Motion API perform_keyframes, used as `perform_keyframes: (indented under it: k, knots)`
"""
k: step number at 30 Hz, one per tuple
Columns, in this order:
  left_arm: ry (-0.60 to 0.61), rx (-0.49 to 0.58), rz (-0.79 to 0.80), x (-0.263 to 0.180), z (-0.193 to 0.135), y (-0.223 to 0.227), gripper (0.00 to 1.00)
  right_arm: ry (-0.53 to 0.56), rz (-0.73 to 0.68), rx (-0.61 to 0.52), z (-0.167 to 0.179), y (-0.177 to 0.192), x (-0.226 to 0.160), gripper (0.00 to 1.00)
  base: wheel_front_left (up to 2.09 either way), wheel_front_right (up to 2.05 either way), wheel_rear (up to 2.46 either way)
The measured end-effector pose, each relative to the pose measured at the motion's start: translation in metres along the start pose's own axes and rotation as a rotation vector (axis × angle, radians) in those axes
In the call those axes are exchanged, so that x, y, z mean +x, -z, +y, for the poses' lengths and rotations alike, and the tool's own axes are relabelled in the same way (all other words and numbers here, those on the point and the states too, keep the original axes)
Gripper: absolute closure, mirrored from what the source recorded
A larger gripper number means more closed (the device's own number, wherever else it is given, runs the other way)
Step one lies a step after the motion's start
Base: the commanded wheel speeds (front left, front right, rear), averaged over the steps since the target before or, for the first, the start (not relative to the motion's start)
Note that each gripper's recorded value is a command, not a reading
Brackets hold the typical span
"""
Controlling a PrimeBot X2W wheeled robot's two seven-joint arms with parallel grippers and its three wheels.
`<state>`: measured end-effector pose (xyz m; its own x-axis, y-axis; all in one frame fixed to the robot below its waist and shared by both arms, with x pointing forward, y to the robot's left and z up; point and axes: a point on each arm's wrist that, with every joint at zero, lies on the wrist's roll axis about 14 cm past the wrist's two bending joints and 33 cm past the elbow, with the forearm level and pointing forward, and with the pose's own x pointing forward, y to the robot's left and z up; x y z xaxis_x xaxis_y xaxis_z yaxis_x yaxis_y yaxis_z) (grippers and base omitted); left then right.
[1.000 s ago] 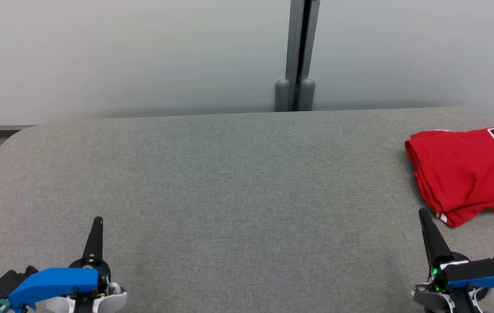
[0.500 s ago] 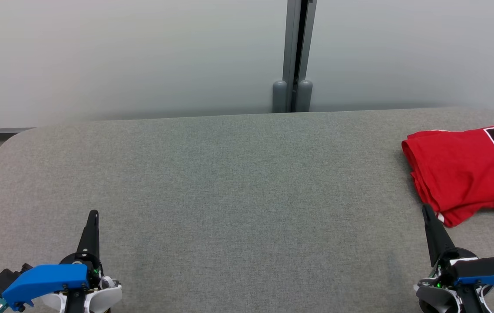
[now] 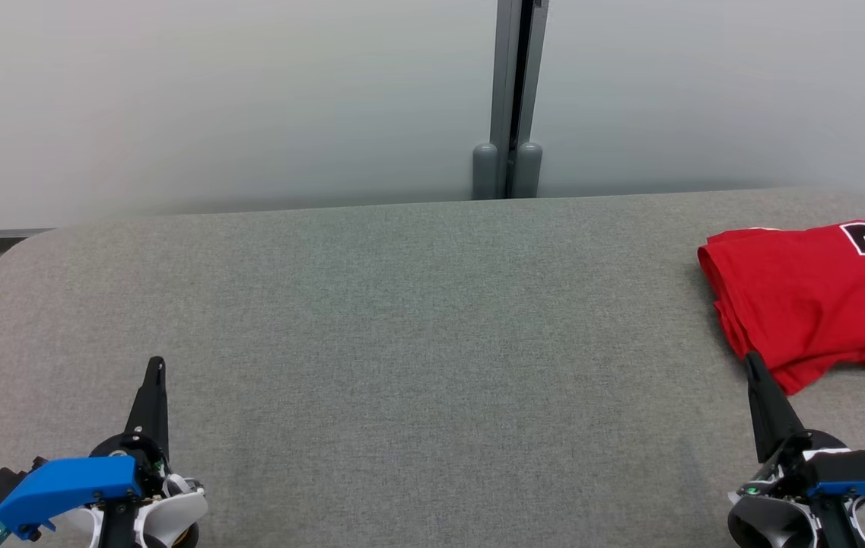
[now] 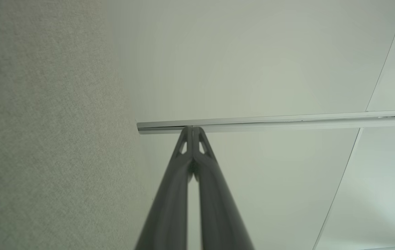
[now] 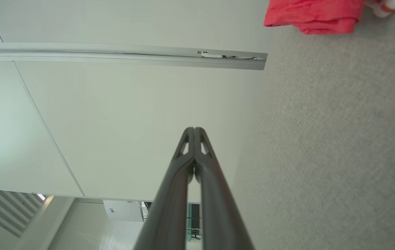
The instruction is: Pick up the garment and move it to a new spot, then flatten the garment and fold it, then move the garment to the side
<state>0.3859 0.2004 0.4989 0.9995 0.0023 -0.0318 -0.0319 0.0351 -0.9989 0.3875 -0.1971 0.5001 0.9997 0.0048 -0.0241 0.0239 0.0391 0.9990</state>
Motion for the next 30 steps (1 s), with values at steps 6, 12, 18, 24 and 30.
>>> perform_keyframes:
  k: [6, 12, 18, 24, 30]
  knots:
    - [0.015, -0.033, 0.000, 0.0012, -0.0038, -0.0006, 1.00, -0.011, -0.004, 0.039, 0.0027, -0.0023, -0.0006, 1.00, 0.00, 0.00, 0.00]
    - [0.021, -0.037, 0.000, 0.0016, -0.0052, -0.0005, 1.00, -0.012, -0.006, 0.044, 0.0029, -0.0028, -0.0007, 1.00, 0.00, 0.00, 0.00]
    - [0.021, -0.037, 0.000, 0.0016, -0.0052, -0.0005, 1.00, -0.012, -0.006, 0.044, 0.0030, -0.0028, -0.0007, 1.00, 0.00, 0.00, 0.00]
    - [0.021, -0.037, 0.000, 0.0016, -0.0052, -0.0005, 1.00, -0.012, -0.006, 0.044, 0.0030, -0.0028, -0.0006, 1.00, 0.00, 0.00, 0.00]
    - [0.021, -0.037, 0.000, 0.0016, -0.0052, -0.0005, 1.00, -0.012, -0.006, 0.044, 0.0030, -0.0028, -0.0007, 1.00, 0.00, 0.00, 0.00]
